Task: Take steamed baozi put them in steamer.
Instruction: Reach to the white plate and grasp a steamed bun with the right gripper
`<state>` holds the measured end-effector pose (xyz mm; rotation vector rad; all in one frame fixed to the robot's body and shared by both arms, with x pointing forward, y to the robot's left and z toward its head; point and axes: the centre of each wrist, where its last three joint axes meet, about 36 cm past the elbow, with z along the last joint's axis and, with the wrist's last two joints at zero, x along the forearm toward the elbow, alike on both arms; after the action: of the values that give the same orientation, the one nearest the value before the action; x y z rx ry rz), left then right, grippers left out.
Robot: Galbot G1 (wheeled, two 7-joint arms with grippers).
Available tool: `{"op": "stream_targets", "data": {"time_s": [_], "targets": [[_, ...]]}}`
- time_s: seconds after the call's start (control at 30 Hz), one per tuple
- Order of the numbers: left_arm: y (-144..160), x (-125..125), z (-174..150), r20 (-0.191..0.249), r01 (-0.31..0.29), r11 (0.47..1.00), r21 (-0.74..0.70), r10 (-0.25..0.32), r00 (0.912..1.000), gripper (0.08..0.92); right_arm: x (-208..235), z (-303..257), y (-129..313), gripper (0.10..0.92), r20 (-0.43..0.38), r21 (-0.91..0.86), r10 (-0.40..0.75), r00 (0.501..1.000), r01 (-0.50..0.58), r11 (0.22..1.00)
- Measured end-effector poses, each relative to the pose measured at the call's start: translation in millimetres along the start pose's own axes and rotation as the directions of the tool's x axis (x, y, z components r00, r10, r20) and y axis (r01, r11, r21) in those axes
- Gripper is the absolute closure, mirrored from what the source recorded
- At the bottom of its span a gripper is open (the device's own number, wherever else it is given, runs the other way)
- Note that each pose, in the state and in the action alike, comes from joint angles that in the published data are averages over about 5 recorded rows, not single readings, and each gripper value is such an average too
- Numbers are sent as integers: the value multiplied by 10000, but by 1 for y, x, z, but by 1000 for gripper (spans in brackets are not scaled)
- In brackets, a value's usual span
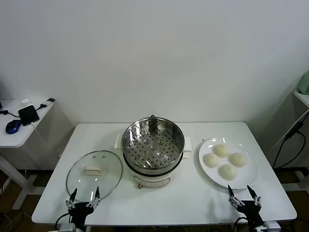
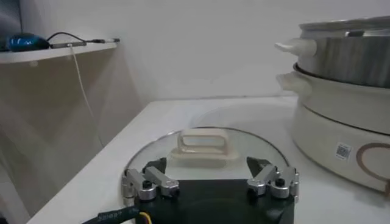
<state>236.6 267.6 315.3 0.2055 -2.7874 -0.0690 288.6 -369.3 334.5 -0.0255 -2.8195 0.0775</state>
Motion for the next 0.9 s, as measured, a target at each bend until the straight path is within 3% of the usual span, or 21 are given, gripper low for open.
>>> {"op": "stream_targets", "data": {"time_s": [0.23,0.43,0.63,0.9], "targets": [[-3,0,-6,137,-138,9999,28,138,9998,177,-59,-60,-29,200,209,1382,-500,9985,467,9893],[-5,-3,-12,348,-278,9996,19,277,9990,177,-118,-133,-63,200,-367,3729,-2120,9766,2102,9038],[-6,-5,-15,458,-336,9994,28,335,9984,177,-157,-196,-92,200,-2281,5955,-4112,8826,4606,6582],[-8,-6,-12,521,-380,9993,27,379,9979,177,-214,-254,-112,200,-5503,6349,-4971,6709,7229,2727]]}}
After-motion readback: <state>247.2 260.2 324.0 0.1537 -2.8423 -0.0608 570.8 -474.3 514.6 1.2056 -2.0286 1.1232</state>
